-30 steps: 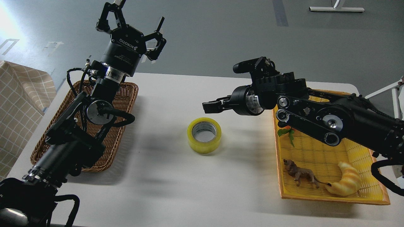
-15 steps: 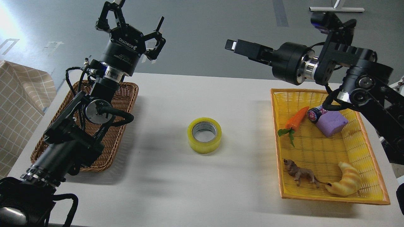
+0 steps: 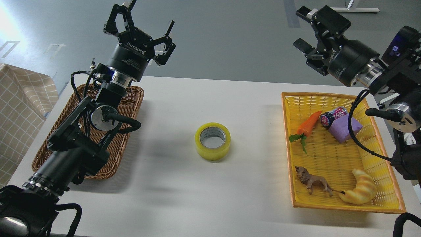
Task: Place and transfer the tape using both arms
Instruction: 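Withdraw the right gripper back above the crate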
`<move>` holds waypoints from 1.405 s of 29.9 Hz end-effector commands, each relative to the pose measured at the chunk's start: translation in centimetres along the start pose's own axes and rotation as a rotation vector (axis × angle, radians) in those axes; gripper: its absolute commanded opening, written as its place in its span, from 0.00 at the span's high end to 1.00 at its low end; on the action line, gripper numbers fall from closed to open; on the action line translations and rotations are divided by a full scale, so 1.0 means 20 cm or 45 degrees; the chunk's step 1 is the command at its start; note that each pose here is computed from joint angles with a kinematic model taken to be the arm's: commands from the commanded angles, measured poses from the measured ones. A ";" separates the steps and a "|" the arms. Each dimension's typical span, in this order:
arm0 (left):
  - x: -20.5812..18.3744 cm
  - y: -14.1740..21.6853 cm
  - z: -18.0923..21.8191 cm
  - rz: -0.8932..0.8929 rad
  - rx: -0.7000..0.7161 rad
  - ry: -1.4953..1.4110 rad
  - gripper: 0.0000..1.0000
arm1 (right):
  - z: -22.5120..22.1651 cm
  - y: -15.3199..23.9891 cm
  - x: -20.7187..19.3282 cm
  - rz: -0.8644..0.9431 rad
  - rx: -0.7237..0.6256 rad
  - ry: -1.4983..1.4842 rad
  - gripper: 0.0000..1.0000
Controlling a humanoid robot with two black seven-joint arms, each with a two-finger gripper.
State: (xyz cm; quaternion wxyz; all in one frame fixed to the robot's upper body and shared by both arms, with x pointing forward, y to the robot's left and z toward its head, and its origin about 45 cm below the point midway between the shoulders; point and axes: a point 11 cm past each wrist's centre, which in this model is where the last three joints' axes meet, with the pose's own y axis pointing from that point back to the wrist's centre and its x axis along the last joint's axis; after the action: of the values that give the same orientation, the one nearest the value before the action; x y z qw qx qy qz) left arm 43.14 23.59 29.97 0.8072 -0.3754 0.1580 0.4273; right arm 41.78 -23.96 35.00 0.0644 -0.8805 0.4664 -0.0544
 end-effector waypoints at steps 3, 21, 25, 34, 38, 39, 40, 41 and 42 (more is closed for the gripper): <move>0.01 0.01 0.00 0.007 0.008 -0.008 0.02 | -0.02 -0.05 -0.04 0.004 0.134 -0.235 0.01; 0.02 0.01 -0.01 0.013 0.006 -0.002 0.02 | 0.03 -0.13 0.03 -0.051 0.246 -0.832 0.01; 0.01 0.00 0.01 0.006 -0.001 -0.008 0.02 | 0.08 -0.14 -0.03 -0.104 0.240 -0.967 0.01; 0.00 -0.01 0.01 -0.008 0.010 -0.037 0.02 | 0.18 -0.11 -0.11 -0.117 0.190 -1.028 0.01; 0.01 0.00 0.04 -0.028 0.049 -0.137 0.02 | 0.21 -0.10 -0.11 -0.105 0.180 -1.037 0.01; 0.01 0.00 0.04 -0.031 0.055 -0.150 0.02 | 0.22 -0.09 -0.11 -0.103 0.178 -1.040 0.01; 0.01 0.00 0.04 -0.041 0.070 -0.178 0.02 | 0.24 -0.08 -0.10 -0.092 0.174 -1.046 0.01; 0.01 0.00 0.03 -0.047 0.081 -0.200 0.02 | 0.25 -0.07 -0.10 -0.083 0.169 -1.052 0.01; 0.01 0.00 0.03 -0.054 0.093 -0.218 0.02 | 0.27 -0.05 -0.10 -0.074 0.163 -1.058 0.01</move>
State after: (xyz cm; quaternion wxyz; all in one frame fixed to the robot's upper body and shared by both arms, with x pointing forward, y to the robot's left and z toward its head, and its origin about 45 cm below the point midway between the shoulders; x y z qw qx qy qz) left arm 43.24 24.24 30.34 0.8305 -0.3296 0.1111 0.4350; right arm 42.68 -20.97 30.66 0.3010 -0.8397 0.3644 0.2673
